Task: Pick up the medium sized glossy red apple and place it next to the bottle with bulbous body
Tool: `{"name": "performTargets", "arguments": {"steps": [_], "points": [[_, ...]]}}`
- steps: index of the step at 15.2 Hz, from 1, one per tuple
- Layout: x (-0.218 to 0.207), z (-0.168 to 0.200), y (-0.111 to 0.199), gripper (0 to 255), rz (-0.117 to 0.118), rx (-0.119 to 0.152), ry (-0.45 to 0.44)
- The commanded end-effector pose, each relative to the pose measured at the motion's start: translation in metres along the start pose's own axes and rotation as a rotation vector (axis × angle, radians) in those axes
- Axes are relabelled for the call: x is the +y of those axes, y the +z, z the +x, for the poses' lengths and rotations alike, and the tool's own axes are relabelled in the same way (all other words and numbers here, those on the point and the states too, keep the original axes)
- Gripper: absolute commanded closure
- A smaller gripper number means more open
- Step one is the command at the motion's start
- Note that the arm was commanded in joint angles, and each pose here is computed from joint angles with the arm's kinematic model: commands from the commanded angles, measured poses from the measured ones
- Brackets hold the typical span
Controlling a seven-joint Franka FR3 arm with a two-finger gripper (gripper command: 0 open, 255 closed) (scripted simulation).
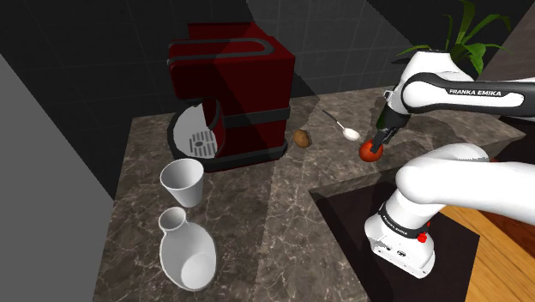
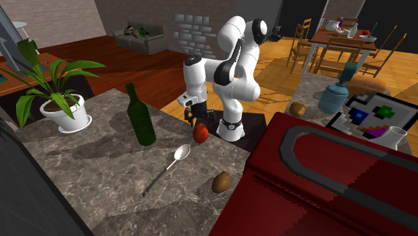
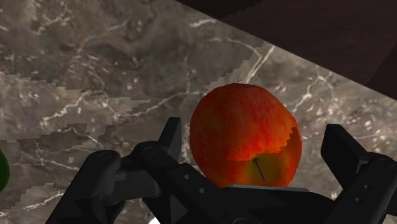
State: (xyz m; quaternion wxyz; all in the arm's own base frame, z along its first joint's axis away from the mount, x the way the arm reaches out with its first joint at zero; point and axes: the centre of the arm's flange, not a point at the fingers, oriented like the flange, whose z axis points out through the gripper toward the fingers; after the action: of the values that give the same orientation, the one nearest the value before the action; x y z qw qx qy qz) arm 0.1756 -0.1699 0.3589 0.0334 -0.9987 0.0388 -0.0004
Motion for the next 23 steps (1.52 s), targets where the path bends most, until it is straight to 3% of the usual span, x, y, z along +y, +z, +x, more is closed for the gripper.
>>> {"name": "performTargets", "arguments": {"steps": [1,6,7,16,23], "points": [[0.0,0.0,0.001,0,0.0,0.0,0.0],[0.0,0.0,0.001,0,0.0,0.0,0.0],[0.0,0.0,0.001,255,0.0,0.0,0.0],[0.0,0.0,0.001,255,0.0,0.0,0.0],[-0.002,0.0,-0.035,255,0.0,0.0,0.0]]}}
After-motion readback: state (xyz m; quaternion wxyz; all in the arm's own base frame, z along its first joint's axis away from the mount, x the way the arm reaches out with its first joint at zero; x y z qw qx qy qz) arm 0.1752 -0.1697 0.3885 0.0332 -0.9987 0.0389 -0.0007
